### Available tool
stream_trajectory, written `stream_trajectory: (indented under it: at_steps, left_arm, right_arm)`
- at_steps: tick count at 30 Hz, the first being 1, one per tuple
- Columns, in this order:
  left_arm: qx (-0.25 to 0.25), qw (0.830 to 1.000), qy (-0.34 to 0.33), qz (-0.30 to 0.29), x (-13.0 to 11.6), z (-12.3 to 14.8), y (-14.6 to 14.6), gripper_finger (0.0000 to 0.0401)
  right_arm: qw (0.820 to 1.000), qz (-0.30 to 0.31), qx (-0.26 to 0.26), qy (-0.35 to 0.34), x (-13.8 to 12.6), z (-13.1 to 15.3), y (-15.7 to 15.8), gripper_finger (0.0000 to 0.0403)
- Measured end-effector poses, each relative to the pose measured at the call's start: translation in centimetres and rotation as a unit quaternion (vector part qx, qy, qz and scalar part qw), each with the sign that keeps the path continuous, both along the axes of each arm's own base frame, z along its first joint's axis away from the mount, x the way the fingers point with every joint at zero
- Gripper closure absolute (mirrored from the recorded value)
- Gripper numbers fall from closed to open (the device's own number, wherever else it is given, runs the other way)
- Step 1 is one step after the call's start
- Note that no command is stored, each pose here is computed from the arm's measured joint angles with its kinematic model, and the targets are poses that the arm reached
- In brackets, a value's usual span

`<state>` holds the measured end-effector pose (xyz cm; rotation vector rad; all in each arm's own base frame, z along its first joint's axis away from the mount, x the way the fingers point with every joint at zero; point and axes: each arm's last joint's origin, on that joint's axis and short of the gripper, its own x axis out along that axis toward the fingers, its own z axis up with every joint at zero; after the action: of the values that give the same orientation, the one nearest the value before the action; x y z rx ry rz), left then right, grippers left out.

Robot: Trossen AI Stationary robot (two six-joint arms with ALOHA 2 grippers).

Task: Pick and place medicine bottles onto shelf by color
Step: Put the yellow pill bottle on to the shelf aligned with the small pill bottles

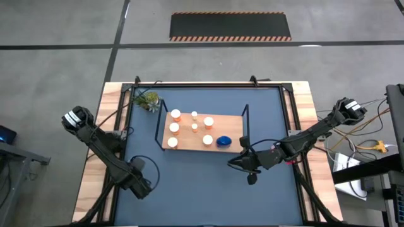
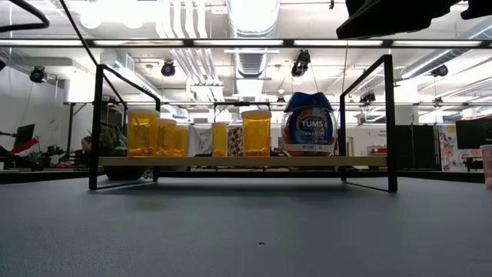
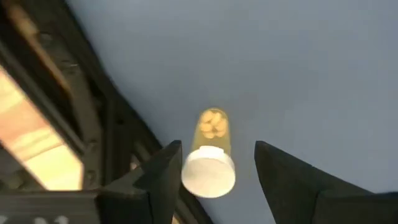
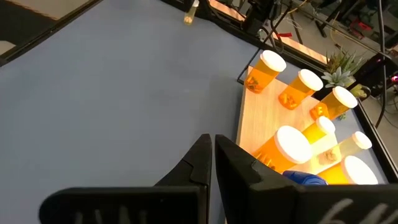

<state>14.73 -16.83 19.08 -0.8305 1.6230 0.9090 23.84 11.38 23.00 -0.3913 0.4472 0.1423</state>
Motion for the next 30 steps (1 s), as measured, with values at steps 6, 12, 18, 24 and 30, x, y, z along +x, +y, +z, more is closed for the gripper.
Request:
stream_trajectory:
  at_steps: [6,12,18,24,30]
  left_arm:
    - [-0.007,1.000,-0.004,-0.003,0.0,-0.2,-0.1,0.0255]
    - [-0.007,1.000,-0.003,-0.004,0.0,-0.2,-0.1,0.0310]
    - [-0.042,0.998,-0.036,-0.009,1.4,1.8,-0.7,0.0311]
    - [-0.107,0.981,-0.162,-0.027,5.1,6.0,-1.4,0.0298]
    - [-0.137,0.941,-0.291,-0.105,9.6,9.4,-0.4,0.0305]
  right_arm:
    - [1.000,0.000,0.000,-0.001,0.0,0.0,0.0,0.0390]
    - [1.000,0.000,0.000,-0.001,0.0,0.0,0.0,0.0390]
    - [1.000,0.000,0.001,-0.001,0.0,0.0,0.0,0.0390]
    - [1.000,0.000,0.000,-0.001,0.0,0.0,0.0,0.0390]
    - [1.000,0.000,-0.001,0.002,0.0,0.0,0.0,0.0390]
